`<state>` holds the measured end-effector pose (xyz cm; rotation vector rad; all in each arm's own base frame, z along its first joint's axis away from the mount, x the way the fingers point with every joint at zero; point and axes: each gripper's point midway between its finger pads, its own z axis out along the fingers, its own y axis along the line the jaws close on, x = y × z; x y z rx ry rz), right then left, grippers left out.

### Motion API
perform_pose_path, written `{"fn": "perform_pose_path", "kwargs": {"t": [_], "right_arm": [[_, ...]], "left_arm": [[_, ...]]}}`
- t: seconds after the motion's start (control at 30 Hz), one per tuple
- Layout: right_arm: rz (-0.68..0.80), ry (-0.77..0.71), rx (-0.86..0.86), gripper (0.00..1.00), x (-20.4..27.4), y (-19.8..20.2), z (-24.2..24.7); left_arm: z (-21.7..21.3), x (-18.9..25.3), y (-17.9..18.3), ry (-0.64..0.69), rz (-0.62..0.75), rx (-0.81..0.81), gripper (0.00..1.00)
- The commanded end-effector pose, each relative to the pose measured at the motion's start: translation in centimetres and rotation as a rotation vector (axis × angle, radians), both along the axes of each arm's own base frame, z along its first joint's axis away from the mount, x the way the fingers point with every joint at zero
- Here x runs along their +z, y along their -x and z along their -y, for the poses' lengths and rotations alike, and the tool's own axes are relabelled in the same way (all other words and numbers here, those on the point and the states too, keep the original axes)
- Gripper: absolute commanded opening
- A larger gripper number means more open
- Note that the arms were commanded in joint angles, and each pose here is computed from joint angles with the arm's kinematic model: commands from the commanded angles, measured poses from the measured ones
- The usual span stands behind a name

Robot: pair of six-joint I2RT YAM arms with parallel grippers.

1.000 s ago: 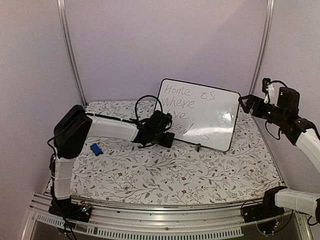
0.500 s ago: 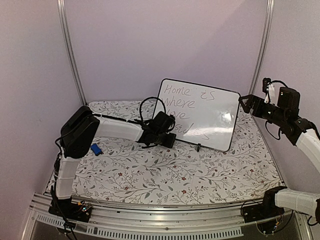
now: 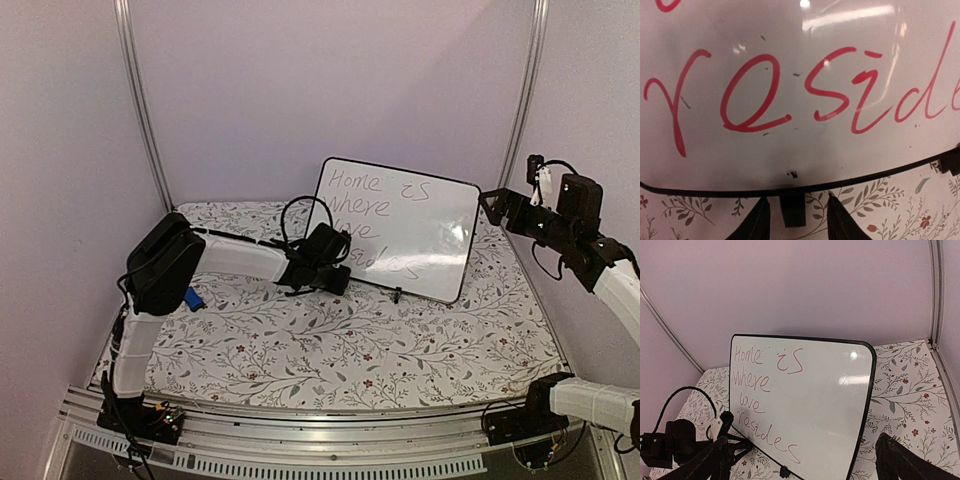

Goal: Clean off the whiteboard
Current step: Move the whiteboard to the center of the board.

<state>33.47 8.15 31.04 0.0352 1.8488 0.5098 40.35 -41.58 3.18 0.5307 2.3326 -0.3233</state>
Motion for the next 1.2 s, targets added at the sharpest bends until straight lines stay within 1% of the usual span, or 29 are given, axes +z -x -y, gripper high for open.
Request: {"fn": "perform_pose_path", "kwargs": {"t": [0.0, 0.1, 0.13, 0.37, 0.7, 0.77, 0.97, 1.17], "right_arm": [[0.004, -0.014, 0.006, 0.99, 0.0, 0.4, 0.0], [0.003, -0.018, 0.008, 0.99, -0.1, 0.4, 0.0], [0.002, -0.018, 0.007, 0.99, -0.1, 0.4, 0.0], [0.007, -0.023, 0.02, 0.99, 0.2, 0.5, -0.3], [0.018, -0.042, 0.051, 0.99, 0.5, 0.8, -0.8], [0.027, -0.049, 0.063, 0.99, 0.8, 0.9, -1.0], [0.062, -0.064, 0.083, 0.99, 1.7, 1.5, -1.3], [0.069, -0.074, 0.107, 0.99, 1.5, 1.9, -1.6]], "left_arm": [[0.1, -0.6, -1.1, 0.015, 0.002, 0.009, 0.33], [0.0, -0.8, -1.2, 0.019, -0.002, 0.016, 0.28], [0.0, -1.0, -1.3, 0.019, -0.004, 0.018, 0.26], [-0.3, -1.4, -0.8, 0.013, -0.018, 0.009, 0.01], [-2.4, 0.4, 1.5, 0.012, 0.02, -0.057, 0.0], [-2.5, 1.1, 1.7, 0.025, 0.051, -0.076, 0.0], [-4.4, 0.8, 3.1, -0.001, 0.043, -0.074, 0.0], [-5.3, 1.0, 4.4, 0.015, 0.045, -0.089, 0.0]]}}
